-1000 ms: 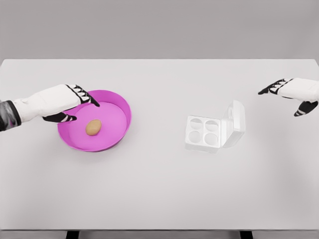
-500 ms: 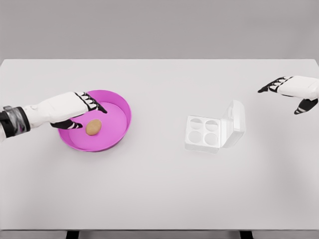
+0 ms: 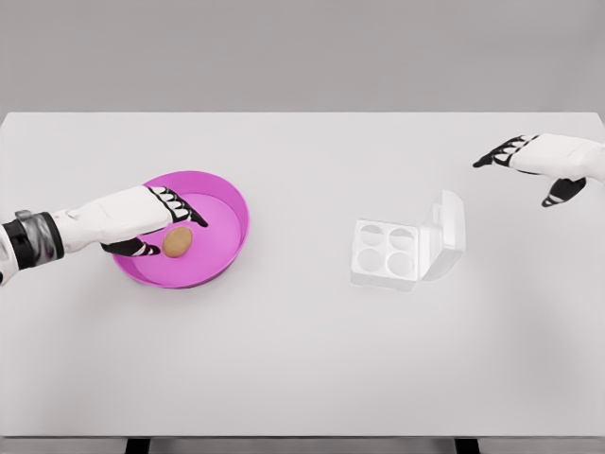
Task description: Pack egg into the box and close the box lid
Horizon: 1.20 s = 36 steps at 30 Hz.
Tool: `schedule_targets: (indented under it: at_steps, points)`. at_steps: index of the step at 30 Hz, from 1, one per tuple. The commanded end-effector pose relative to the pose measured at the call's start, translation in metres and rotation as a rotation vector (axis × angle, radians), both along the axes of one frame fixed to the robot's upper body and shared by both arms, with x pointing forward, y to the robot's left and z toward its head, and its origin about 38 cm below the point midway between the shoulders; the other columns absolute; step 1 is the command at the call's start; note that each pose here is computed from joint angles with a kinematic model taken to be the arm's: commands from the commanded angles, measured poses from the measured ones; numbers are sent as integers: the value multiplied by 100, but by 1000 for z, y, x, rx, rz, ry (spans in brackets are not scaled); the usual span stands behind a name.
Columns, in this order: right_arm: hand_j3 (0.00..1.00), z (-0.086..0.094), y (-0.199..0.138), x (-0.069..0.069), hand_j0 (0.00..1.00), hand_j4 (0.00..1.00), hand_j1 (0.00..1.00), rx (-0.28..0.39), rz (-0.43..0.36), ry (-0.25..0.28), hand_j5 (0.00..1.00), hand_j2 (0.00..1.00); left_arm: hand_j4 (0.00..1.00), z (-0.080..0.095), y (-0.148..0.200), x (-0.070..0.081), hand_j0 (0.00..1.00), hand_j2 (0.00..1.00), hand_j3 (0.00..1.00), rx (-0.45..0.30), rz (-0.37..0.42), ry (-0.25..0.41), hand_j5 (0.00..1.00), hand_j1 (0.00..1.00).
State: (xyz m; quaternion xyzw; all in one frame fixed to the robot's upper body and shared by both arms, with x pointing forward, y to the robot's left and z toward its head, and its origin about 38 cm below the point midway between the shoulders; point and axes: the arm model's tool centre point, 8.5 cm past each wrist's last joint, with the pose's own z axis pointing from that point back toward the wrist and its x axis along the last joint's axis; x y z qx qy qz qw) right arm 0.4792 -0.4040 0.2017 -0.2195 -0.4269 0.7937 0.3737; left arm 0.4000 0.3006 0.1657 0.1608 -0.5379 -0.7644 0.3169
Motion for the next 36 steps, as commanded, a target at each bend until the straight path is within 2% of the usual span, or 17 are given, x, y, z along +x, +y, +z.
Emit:
schedule_targets:
  at_steps: [1,14,36]
  points:
    - [100,0,2,1,100,100,100,5,2,-2,100,100,81,-1,-1,0,81,81,81,-3,-2,6,81,81]
    - [100,1,1,1,100,100,100,1,1,-3,100,100,82,-8,-1,0,82,82,82,35,2,9,82,82]
    - [100,6,8,5,100,100,100,5,14,-16,100,100,80,-19,-6,1,80,80,80,19,9,30,80,80]
